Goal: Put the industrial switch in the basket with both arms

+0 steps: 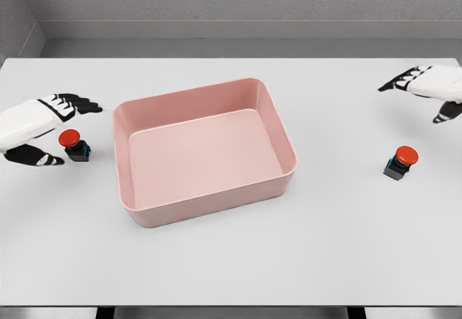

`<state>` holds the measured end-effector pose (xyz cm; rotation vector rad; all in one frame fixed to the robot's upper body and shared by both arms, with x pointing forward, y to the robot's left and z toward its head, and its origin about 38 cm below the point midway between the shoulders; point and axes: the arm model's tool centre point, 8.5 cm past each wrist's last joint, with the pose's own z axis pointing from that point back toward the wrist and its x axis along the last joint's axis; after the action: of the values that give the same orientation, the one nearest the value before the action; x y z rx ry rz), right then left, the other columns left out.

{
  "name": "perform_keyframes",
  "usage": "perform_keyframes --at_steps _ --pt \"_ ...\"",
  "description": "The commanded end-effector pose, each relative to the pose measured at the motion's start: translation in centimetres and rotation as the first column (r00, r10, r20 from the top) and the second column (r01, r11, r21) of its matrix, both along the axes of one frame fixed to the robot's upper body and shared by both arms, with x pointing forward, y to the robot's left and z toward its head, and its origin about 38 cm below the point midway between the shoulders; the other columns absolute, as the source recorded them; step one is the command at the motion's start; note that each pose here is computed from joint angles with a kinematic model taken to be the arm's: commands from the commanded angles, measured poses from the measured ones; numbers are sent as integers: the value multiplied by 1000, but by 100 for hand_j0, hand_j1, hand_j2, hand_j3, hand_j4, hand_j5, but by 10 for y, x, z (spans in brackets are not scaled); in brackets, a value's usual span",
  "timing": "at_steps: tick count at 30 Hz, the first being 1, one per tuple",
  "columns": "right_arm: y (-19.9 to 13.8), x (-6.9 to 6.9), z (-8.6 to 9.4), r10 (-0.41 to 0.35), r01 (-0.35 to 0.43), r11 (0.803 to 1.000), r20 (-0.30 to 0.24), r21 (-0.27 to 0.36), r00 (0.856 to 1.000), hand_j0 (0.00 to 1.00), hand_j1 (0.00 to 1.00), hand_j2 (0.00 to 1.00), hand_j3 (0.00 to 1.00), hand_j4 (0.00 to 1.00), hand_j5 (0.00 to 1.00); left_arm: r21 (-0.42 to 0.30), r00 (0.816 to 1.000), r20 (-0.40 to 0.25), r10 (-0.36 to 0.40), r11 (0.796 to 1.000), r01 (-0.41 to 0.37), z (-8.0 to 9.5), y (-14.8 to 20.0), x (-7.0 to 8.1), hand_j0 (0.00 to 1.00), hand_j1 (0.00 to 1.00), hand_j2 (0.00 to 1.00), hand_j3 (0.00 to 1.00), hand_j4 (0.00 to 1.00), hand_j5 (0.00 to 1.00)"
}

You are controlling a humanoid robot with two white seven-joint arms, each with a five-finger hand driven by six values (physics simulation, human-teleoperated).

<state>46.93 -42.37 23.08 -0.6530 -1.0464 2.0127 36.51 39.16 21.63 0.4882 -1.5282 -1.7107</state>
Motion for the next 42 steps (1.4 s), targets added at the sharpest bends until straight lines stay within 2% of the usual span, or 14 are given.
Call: perform_keyframes --at_steps 1,3,7,9,13,16,19,22,26,28,31,35,40,42 --pt "-8 -5 9 -5 5 1000 14 -16 1000 100 100 100 100 100 100 18 998 -14 62 998 -62 -7 9 4 100 100 100 100 100 100" --pt "4 -12 4 41 -41 999 7 -21 999 100 100 100 100 100 100 102 999 3 50 994 -50 -12 9 4 100 100 100 100 100 100" --pt "4 -23 -10 53 -54 998 -27 -31 998 100 100 100 100 100 100 177 999 26 29 984 -33 -15 6 3 100 100 100 100 100 100" --pt "5 -26 -16 57 -58 998 -40 -29 998 100 100 100 100 100 100 157 999 27 26 987 -30 -18 1 4 100 100 100 100 100 100" --pt "3 -33 -14 68 -70 997 -41 -43 997 100 100 100 100 100 100 142 999 25 26 989 -29 -22 -2 4 100 100 100 100 100 100" --pt "5 -41 -28 76 -79 996 -74 -41 994 100 100 100 100 100 100 135 999 25 31 990 -34 -23 -2 6 100 100 100 100 100 100" --pt "4 -45 -32 76 -79 996 -82 -42 994 100 100 100 100 100 100 133 998 15 55 990 -56 -27 5 7 100 100 100 100 100 100" --pt "3 -49 -21 84 -86 995 -56 -42 995 100 100 100 100 100 100 114 998 12 69 991 -70 -32 4 11 100 100 100 100 100 100" --pt "8 -54 -20 107 -110 993 -57 -41 993 100 100 100 100 100 100 91 997 14 80 993 -81 -42 -2 17 100 100 100 100 100 100" --pt "17 -57 -19 138 -139 990 -38 -24 990 100 100 100 100 100 100 96 995 15 96 991 -97 -42 1 21 100 100 100 100 100 100" --pt "14 -61 -21 136 -137 990 -48 -34 990 100 100 100 100 100 100 102 996 1 92 991 -92 -53 -7 22 100 100 100 100 100 100" --pt "13 -68 -33 136 -139 990 -78 -32 988 100 100 100 100 100 100 113 996 -1 90 990 -89 -55 -7 21 100 100 100 100 100 100" --pt "17 -71 -34 151 -154 988 -81 -29 985 100 100 100 100 100 100 115 996 -2 95 989 -94 -55 -5 21 100 100 100 100 100 100" --pt "23 -74 -37 168 -171 985 -86 -24 982 100 100 100 100 100 100 119 992 -18 121 986 -118 -62 3 22 100 100 100 100 100 100"
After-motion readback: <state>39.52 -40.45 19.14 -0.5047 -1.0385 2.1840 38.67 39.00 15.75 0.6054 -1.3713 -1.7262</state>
